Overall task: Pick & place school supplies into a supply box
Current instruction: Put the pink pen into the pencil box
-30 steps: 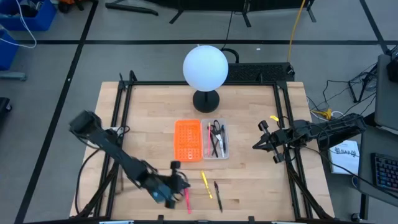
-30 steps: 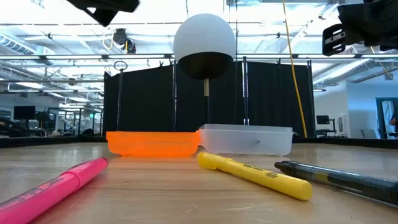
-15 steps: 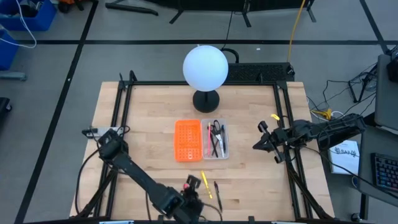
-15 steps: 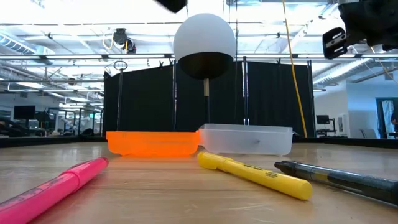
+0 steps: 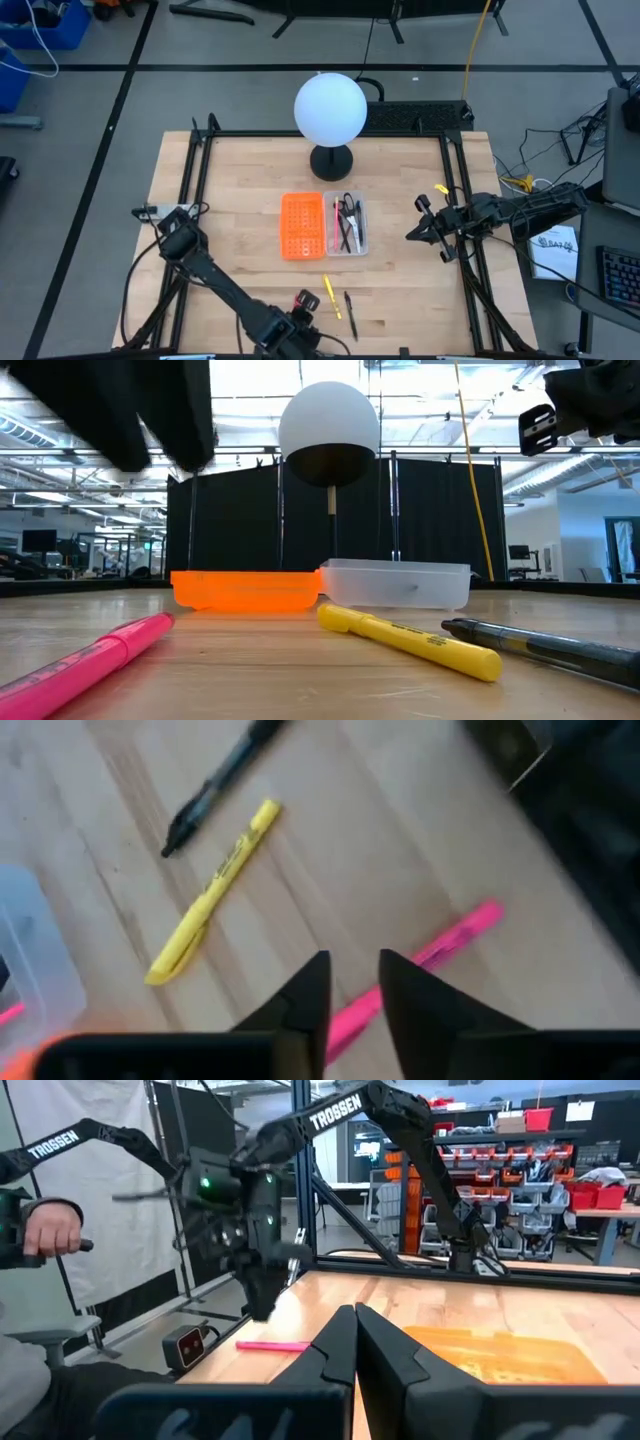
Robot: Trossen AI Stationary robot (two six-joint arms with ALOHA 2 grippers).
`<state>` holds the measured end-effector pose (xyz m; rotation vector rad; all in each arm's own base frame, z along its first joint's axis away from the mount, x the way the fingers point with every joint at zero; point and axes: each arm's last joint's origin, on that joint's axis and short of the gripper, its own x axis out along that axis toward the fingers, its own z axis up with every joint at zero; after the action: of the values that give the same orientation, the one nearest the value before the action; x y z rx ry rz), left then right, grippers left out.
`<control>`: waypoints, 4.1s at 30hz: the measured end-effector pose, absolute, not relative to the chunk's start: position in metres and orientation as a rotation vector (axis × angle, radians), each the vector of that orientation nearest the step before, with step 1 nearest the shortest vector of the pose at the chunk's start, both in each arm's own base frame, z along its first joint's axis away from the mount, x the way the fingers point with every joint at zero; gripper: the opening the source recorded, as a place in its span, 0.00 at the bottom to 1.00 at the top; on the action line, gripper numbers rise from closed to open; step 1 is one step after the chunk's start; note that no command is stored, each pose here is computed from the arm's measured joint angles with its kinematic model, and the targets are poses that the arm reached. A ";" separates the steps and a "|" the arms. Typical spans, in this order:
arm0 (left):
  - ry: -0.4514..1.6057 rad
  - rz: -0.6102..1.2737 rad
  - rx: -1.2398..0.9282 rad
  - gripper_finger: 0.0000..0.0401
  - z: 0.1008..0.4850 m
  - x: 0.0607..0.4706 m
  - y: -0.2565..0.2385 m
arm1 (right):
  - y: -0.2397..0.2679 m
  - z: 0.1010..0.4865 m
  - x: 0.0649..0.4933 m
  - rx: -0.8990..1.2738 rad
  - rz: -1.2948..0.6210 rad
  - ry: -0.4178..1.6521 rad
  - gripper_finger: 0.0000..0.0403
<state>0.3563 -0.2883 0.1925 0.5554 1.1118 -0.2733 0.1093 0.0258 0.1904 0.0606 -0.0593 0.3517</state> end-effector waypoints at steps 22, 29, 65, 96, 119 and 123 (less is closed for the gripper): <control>1.109 -0.645 0.816 0.41 0.169 0.363 -0.273 | 0.026 0.190 0.109 0.033 0.350 -0.063 0.00; 1.105 -0.746 0.948 0.43 0.158 0.360 -0.275 | 0.026 0.190 0.109 0.031 0.350 -0.063 0.00; 1.158 -0.870 1.046 0.11 0.141 0.357 -0.274 | 0.026 0.186 0.112 0.063 0.349 -0.014 0.00; 1.090 -0.868 1.489 0.06 0.242 0.406 -0.084 | 0.027 0.181 0.114 -0.056 0.342 0.021 0.00; 0.891 -0.943 1.373 0.08 0.195 0.451 0.007 | 0.024 0.175 0.115 -0.250 0.236 -0.069 0.00; 0.911 -0.937 1.366 0.08 0.191 0.452 0.016 | 0.024 0.177 0.115 -0.251 0.235 -0.081 0.00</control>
<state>0.4519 0.0159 0.1911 1.3663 0.9113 -0.9369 0.1150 0.0238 0.1765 -0.2509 -0.0814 0.2351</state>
